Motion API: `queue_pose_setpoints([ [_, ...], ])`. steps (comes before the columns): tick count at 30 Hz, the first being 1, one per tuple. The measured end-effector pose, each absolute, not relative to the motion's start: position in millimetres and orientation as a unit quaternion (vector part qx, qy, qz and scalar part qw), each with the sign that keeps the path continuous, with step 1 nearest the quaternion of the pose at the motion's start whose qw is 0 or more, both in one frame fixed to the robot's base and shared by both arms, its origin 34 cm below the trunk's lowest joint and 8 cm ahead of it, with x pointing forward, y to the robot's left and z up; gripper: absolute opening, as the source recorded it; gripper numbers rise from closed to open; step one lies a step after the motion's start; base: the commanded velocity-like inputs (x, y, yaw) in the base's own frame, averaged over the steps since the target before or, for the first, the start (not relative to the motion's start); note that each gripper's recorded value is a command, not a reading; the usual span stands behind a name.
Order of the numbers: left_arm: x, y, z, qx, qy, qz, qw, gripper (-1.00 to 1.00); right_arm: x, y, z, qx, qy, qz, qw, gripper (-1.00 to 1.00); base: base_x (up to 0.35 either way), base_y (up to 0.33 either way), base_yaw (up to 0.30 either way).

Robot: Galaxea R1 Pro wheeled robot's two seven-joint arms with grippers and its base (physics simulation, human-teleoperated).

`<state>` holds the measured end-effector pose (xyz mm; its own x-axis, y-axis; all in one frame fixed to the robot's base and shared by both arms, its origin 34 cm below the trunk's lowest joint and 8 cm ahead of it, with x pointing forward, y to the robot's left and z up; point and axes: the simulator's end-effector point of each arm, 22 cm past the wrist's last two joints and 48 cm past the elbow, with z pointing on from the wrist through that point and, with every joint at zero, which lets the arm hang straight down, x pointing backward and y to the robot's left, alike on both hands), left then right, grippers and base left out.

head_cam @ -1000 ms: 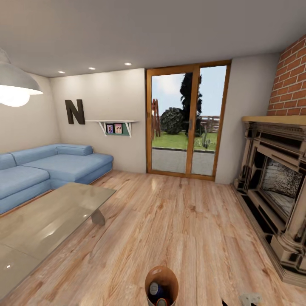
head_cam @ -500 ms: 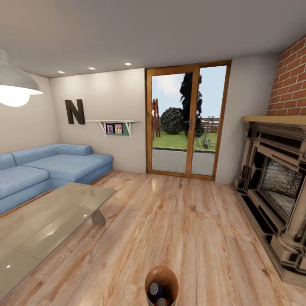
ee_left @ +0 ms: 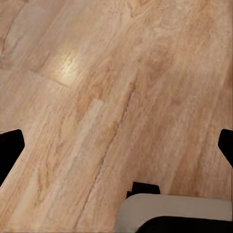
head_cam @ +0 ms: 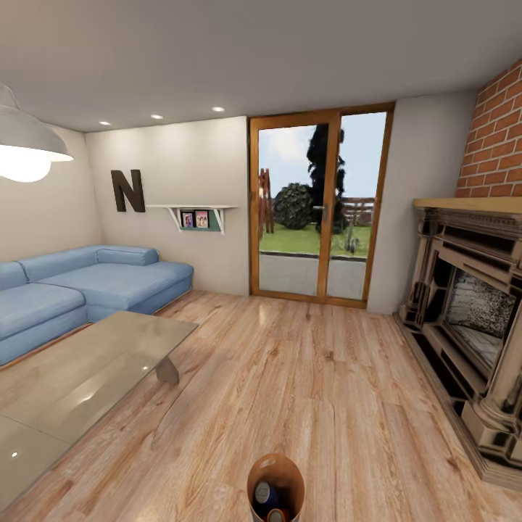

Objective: Put the three can of soda from the living room inside the tash can in the kitchen.

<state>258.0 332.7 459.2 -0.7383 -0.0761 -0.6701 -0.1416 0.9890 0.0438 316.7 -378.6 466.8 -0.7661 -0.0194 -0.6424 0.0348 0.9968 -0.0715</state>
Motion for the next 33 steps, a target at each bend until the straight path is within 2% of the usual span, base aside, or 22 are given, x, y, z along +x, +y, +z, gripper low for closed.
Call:
queue_pose_setpoints([
  [16, 222, 304, 441, -0.077, 0.949, 0.035, 0.305, 1.00, 245, -371, 442, 0.010, 0.963, -0.033, 0.268, 1.00, 0.000, 0.000, 0.000],
  [33, 223, 308, 442, -0.074, 0.949, 0.037, 0.305, 1.00, 242, -362, 439, 0.000, 0.965, -0.024, 0.260, 1.00, 0.000, 0.000, 0.000],
])
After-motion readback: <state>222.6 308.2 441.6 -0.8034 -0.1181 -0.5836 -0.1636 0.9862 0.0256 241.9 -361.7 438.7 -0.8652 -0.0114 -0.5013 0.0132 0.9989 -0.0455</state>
